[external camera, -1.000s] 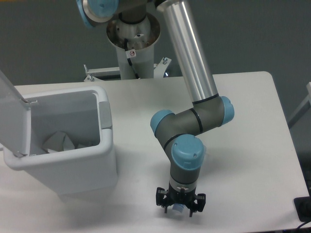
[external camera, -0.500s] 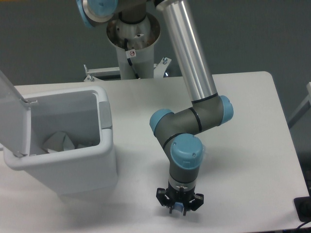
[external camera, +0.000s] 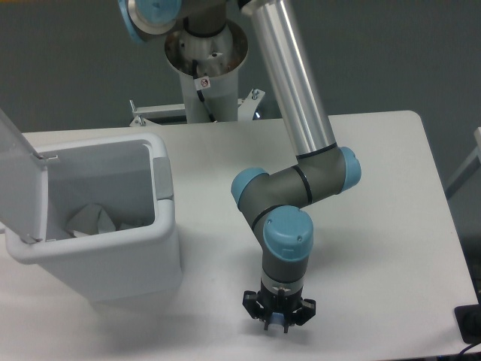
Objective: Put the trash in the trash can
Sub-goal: 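Close the gripper around the bottle's capped end, then lift the bottle and carry it over the trash can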
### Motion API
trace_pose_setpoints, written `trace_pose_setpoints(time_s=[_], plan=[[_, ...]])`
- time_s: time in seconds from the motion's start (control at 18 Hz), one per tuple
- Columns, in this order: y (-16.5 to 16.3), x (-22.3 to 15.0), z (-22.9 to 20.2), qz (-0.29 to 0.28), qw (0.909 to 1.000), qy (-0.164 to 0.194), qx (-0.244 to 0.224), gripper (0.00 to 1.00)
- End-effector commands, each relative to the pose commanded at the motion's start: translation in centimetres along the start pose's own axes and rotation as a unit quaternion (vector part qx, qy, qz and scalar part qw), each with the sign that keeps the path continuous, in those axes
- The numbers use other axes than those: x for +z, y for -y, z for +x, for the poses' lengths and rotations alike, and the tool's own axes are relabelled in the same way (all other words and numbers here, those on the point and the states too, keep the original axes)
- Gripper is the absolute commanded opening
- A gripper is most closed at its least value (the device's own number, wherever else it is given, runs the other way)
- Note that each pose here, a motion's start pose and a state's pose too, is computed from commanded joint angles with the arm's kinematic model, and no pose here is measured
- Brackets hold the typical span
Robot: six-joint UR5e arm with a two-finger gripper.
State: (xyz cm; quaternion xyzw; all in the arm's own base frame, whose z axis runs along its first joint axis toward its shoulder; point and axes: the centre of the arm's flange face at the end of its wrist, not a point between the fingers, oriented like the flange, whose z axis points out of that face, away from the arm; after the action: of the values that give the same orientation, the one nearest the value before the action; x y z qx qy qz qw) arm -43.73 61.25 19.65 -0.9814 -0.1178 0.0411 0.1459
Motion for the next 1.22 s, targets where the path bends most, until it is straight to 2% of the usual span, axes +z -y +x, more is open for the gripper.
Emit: trace_pose_setpoints(time_s=[0.33, 0.5, 0.61, 0.78, 0.94, 1.0, 1.22], plan=[[0.8, -2.8, -1.2, 0.022, 0.9997, 0.011, -0.003, 0.39], [0.8, -6.6, -3.2, 0.055, 0.9983, 0.010, -0.016, 0.37], [1.2, -11.9, -5.6, 0.104, 0.9940, 0.021, -0.027, 0.36], [2.6, -18.9, -8.1, 0.196, 0.9789, -0.009, -0.058, 0.37], [3.9, -25.0, -9.2, 0.260, 0.9592, 0.013, -0.111, 0.36], [4.4, -27.7, -8.9, 0.279, 0.9519, 0.014, -0.125, 0.36], [4.6, -35.0, -6.2, 0.323, 0.9354, 0.011, -0.144, 0.36]])
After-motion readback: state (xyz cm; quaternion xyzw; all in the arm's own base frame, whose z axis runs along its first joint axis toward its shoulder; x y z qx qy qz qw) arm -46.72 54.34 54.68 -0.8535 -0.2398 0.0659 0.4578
